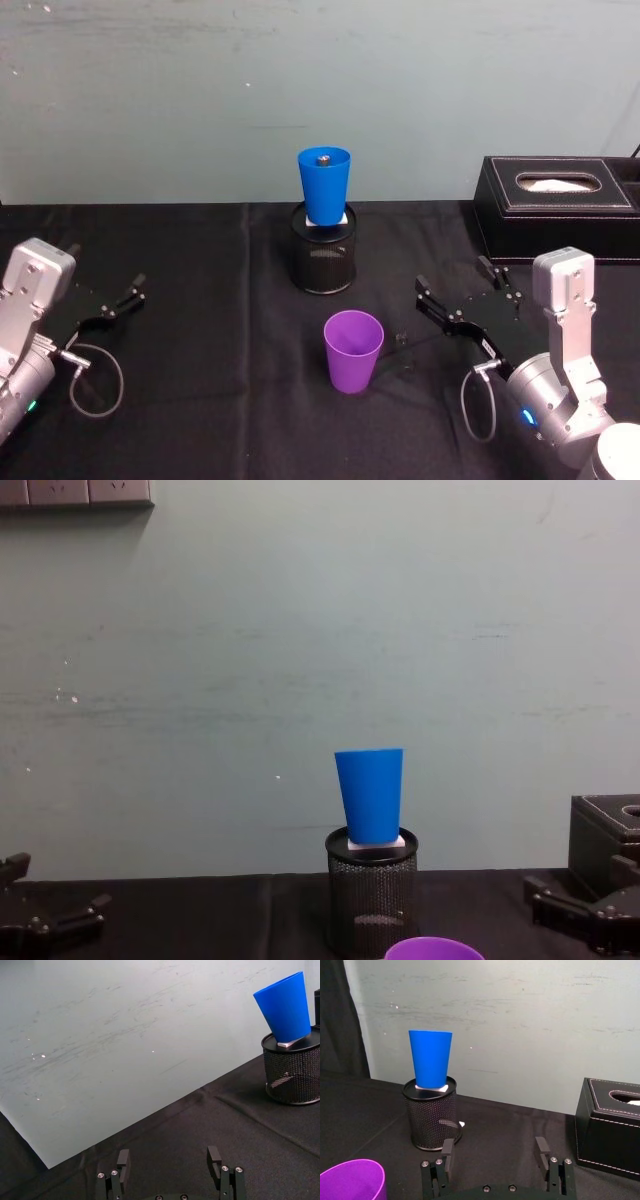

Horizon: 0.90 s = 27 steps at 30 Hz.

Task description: Pick up one cup with a gripper and tap it against the other cup.

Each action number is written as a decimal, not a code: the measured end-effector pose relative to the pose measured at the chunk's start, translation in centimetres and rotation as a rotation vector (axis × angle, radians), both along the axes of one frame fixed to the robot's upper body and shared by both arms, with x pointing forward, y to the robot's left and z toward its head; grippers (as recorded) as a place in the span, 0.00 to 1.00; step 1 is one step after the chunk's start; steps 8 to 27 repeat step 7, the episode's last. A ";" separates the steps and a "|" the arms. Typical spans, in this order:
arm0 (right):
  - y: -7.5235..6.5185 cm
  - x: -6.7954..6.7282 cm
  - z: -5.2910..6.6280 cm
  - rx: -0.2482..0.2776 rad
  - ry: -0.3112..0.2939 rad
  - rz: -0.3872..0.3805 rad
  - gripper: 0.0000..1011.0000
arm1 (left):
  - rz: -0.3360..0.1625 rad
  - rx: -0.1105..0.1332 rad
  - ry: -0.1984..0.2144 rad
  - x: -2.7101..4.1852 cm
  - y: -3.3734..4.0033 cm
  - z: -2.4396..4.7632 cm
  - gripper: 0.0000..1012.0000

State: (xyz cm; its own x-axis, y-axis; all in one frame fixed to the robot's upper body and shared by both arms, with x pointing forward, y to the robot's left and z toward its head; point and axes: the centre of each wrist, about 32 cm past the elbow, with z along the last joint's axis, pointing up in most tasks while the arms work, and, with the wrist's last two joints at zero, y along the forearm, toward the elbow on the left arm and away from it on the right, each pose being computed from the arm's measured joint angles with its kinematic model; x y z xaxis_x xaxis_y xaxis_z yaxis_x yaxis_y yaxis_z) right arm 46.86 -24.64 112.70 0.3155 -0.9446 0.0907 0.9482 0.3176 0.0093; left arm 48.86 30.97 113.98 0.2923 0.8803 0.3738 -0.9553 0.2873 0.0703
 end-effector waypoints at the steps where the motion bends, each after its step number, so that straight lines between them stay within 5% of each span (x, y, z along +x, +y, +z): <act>1: 0.0 0.0 0.0 0.000 0.000 0.000 0.99 | 0.000 0.000 0.000 0.00 0.00 0.00 0.99; 27: 0.0 0.0 0.0 0.001 0.000 -0.002 0.99 | 0.000 0.000 0.000 0.00 0.00 0.00 0.99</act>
